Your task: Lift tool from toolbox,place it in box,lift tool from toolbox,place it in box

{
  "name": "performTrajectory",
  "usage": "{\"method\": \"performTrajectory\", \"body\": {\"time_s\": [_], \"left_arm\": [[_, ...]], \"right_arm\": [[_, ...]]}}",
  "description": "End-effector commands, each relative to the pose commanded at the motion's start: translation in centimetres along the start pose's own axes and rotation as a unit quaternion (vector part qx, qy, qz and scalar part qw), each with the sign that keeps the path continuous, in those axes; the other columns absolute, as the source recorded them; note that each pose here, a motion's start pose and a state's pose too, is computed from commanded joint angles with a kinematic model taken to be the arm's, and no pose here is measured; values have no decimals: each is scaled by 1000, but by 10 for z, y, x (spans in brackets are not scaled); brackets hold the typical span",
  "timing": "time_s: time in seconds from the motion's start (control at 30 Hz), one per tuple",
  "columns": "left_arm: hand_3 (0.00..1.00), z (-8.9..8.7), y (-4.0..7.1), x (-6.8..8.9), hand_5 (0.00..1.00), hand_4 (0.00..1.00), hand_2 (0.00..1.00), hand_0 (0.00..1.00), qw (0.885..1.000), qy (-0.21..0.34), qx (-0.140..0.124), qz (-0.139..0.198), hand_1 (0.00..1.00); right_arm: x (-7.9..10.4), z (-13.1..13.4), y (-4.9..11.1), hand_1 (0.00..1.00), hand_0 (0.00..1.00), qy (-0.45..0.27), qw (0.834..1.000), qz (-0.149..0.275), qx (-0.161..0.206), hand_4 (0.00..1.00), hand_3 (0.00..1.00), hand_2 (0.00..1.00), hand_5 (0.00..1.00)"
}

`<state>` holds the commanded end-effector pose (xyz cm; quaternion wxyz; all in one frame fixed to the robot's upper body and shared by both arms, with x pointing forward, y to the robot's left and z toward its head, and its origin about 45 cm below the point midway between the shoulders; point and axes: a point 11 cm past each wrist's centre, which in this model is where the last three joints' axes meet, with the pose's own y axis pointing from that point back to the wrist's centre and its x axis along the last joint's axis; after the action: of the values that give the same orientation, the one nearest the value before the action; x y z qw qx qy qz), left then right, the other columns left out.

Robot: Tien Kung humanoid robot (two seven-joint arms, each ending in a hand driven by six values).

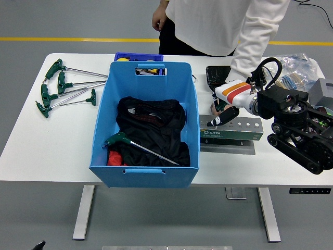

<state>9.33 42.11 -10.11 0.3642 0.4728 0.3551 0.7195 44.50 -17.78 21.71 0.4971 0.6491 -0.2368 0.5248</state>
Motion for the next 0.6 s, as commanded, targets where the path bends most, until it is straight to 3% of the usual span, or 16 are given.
{"method": "performTrajectory", "body": {"time_s": [0.27, 0.3, 0.47, 0.5, 0.6], "left_arm": [[654, 1, 0, 0, 548, 642, 766, 735, 1000, 1, -1, 0, 746], [652, 1, 0, 0, 548, 642, 765, 735, 1000, 1, -1, 0, 745], [652, 1, 0, 0, 548, 642, 765, 735, 1000, 1, 0, 0, 745], [652, 1, 0, 0, 548, 642, 765, 735, 1000, 1, 0, 0, 744], [652, 0, 0, 0, 548, 642, 765, 735, 1000, 1, 0, 0, 744]], "right_arm": [[-2, 4, 1, 455, 815, 10, 1000, -14, -9, 998, 382, 453, 686], [-2, 4, 1, 391, 771, 11, 1000, -15, -9, 998, 320, 372, 694], [-2, 4, 1, 391, 771, 14, 1000, -18, -10, 998, 320, 372, 694], [-2, 4, 1, 342, 712, 15, 1000, -18, -9, 998, 260, 316, 703], [-1, 3, 0, 342, 712, 18, 1000, -15, -8, 998, 260, 316, 703]]}}
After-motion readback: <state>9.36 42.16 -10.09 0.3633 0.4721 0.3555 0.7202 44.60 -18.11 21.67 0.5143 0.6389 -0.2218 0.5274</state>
